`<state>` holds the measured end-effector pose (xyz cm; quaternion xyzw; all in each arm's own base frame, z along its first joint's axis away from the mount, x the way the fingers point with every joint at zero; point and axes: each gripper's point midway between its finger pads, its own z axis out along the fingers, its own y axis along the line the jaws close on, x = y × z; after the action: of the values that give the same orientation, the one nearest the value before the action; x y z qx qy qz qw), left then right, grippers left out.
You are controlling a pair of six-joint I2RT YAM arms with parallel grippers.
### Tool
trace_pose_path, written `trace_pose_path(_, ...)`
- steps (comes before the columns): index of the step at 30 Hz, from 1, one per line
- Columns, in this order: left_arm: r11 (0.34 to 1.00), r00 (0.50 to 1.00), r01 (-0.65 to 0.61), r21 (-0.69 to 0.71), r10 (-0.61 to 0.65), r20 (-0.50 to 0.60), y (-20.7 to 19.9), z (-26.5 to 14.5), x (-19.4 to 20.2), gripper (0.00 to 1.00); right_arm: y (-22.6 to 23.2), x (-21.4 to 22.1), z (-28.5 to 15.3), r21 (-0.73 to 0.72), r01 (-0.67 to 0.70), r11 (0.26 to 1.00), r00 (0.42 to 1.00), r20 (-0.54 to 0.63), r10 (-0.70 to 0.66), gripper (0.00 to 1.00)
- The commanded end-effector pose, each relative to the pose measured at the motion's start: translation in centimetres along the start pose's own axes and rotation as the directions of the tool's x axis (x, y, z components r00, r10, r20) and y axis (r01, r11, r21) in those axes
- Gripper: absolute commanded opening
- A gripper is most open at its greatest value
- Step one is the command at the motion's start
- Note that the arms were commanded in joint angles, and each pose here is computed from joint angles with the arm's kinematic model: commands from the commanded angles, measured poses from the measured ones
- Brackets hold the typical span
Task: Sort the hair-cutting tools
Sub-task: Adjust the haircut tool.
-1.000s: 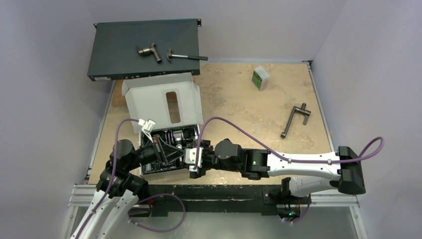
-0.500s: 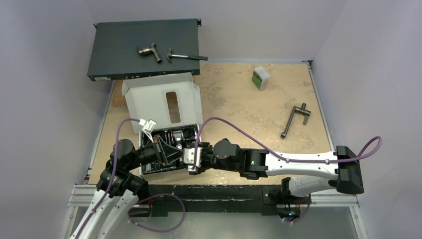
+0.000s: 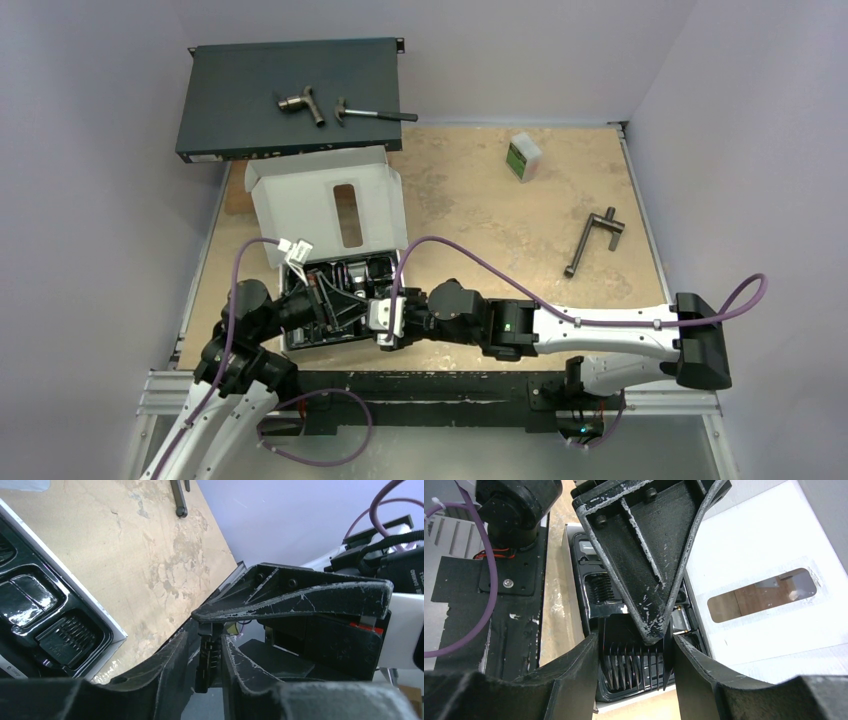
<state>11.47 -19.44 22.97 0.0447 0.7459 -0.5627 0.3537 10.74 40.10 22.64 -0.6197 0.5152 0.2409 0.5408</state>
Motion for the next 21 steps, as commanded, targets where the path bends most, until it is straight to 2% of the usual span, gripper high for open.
trace_pose_path(1,1.0,0.997,-0.008,-0.026,0.01,0.071,-0.1,-0.2,-1.4,0.39,-0.5,-1.3,-0.5,0.018,-0.002,1.0,0.999,0.04,0.002,0.34)
trace_pose_path(4,0.999,0.995,0.0,-0.049,0.005,0.096,0.1,-0.3,-1.8,0.59,-0.5,-1.1,-0.6,0.018,-0.006,1.0,0.999,0.038,0.005,0.31)
trace_pose_path(7,0.997,0.993,0.004,-0.076,0.005,0.119,0.3,-0.5,-2.3,0.71,-0.4,-1.1,-0.8,0.017,-0.01,1.0,0.999,0.042,0.01,0.31)
trace_pose_path(12,0.992,0.988,0.004,-0.126,0.016,0.154,0.7,-0.9,-3.0,0.77,-0.3,-1.3,-1.2,0.013,-0.034,0.999,0.998,0.059,0.034,0.28)
trace_pose_path(15,0.973,0.973,0.024,-0.23,0.03,0.228,1.8,-1.9,-4.3,0.81,-0.4,-0.9,-1.4,0.022,-0.038,0.999,0.998,0.052,0.037,0.24)
trace_pose_path(18,0.919,0.939,0.08,-0.386,0.06,0.337,3.4,-4.5,-5.9,0.83,-0.4,-0.3,-1.4,0.029,-0.028,0.999,0.999,0.027,0.027,0.21)
trace_pose_path(21,0.844,0.875,0.142,-0.517,0.137,0.465,4.5,-8.3,-7.8,0.83,-1.0,0.4,-1.0,0.042,-0.021,0.999,1.0,0.012,0.02,0.21)
